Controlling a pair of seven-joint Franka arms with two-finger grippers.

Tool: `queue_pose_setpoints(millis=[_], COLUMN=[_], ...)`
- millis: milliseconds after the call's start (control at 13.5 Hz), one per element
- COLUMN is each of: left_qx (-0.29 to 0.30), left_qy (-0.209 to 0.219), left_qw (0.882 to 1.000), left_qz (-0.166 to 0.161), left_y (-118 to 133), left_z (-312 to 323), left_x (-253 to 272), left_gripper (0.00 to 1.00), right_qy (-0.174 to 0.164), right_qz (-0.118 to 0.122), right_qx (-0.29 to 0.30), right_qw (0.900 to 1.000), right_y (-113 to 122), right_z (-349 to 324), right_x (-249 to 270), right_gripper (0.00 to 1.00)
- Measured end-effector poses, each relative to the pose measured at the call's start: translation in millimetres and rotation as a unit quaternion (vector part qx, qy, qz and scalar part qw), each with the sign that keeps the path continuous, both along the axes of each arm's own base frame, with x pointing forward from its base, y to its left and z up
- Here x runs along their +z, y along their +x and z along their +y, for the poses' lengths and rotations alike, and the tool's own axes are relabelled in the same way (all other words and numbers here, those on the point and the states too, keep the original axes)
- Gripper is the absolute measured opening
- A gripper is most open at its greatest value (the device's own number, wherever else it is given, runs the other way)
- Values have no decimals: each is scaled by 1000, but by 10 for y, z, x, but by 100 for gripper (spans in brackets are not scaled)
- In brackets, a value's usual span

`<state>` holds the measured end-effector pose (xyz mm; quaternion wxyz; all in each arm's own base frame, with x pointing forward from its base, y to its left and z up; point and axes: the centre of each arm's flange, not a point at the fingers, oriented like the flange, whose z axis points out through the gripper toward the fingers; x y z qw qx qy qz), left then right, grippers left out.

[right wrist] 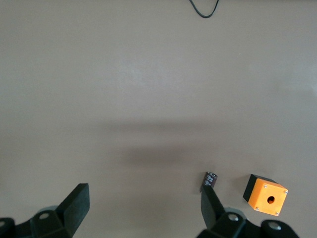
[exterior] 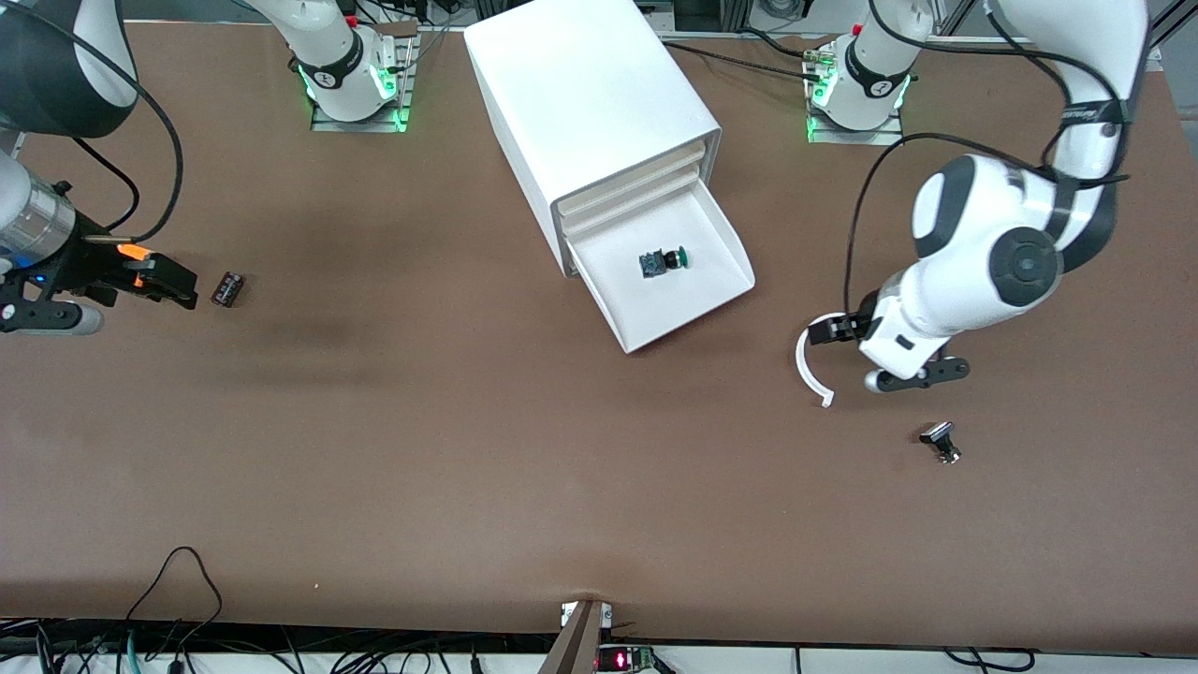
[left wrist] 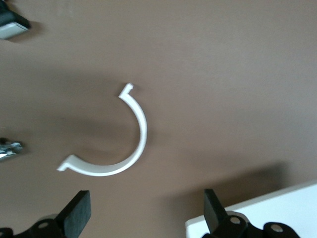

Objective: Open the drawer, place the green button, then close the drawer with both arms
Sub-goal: 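Push the drawer front closed with the left gripper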

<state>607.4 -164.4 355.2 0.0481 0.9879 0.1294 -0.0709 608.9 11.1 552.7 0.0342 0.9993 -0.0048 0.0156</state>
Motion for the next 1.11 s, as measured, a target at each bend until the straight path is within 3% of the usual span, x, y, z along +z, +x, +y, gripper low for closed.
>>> queue_pose_setpoints(millis=[222, 444, 741, 1111], left_qx=[38, 67, 94, 90], left_qy=[1, -3, 11, 21], left_qw=[999, 997, 995, 995], left_qz=[-11, -26, -35, -22], left_y=[-61, -131, -206, -423], left_z=[-539, -985, -1251, -1511], left_x=[-320, -656, -1141, -1321], left_gripper=[100, 100, 100, 100], right_qy=[-1, -3, -1, 2], right_qz=[1, 19, 23, 22], right_qx=[-6, -18, -27, -10], right_qw=[1000, 1000, 999, 1000], right_y=[-15, -54, -50, -42], right_z=[-86, -208, -322, -115], right_x=[25, -7, -43, -43], right_gripper=[100, 100, 100, 100])
